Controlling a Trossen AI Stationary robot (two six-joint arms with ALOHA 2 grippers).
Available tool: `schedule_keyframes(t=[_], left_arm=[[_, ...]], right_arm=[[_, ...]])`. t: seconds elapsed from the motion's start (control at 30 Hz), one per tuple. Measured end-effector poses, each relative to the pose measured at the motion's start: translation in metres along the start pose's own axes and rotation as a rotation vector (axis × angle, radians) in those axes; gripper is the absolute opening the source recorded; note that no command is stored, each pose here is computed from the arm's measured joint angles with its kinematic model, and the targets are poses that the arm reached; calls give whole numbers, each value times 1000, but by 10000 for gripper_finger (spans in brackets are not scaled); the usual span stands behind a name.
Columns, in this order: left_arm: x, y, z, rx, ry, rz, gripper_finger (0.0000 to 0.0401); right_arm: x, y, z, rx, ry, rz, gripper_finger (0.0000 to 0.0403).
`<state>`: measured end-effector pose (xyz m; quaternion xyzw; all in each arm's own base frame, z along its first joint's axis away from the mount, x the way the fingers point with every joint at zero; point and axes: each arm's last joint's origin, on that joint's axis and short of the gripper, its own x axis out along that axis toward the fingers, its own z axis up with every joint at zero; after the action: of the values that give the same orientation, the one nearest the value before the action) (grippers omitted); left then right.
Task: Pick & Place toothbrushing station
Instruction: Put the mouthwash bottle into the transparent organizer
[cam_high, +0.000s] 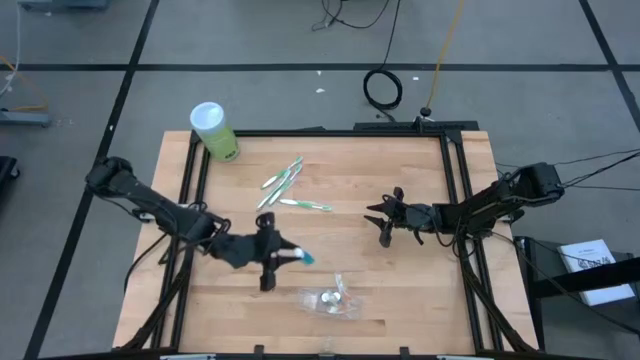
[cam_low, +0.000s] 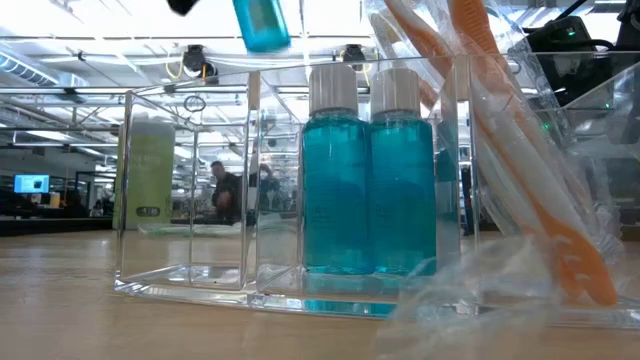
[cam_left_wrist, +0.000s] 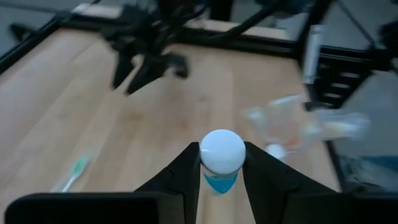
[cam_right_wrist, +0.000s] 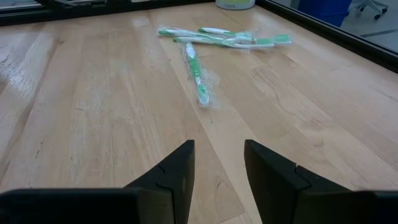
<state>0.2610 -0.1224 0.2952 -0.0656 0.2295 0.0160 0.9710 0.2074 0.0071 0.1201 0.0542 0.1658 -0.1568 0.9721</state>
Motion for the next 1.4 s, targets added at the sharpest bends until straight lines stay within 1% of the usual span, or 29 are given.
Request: schedule_keyframes(t=[0.13, 0.27, 0.43, 0.5, 0.6, 0.8, 0.93, 1.07, 1.17, 1.3, 1.4], left_arm=[[3, -19, 10, 23, -14, -40, 105], [21, -39, 16, 64, 34, -81, 105], [45, -67, 19, 210, 147, -201, 106], [52, -77, 17, 267, 187, -228, 106], [61, -87, 16, 320, 197, -265, 106], [82, -88, 5, 345, 222, -250, 106], [99, -85, -6, 334, 266, -225, 106], [111, -84, -15, 318, 294, -224, 106], [116, -86, -19, 307, 301, -238, 106], [124, -90, -24, 301, 292, -284, 106], [126, -90, -26, 299, 295, -296, 106]], right_arm=[[0, 0, 0, 0, 0, 1, 130], [0, 0, 0, 0, 0, 0, 130], [0, 0, 0, 0, -1, 0, 130], [0, 0, 0, 0, 0, 0, 130], [0, 0, 0, 0, -1, 0, 130], [0, 0, 0, 1, -1, 1, 130], [0, 0, 1, 3, -7, 2, 130], [0, 0, 1, 3, -7, 3, 130], [0, 0, 1, 3, -7, 3, 130], [0, 0, 1, 3, -7, 3, 130], [0, 0, 1, 3, -7, 3, 130]])
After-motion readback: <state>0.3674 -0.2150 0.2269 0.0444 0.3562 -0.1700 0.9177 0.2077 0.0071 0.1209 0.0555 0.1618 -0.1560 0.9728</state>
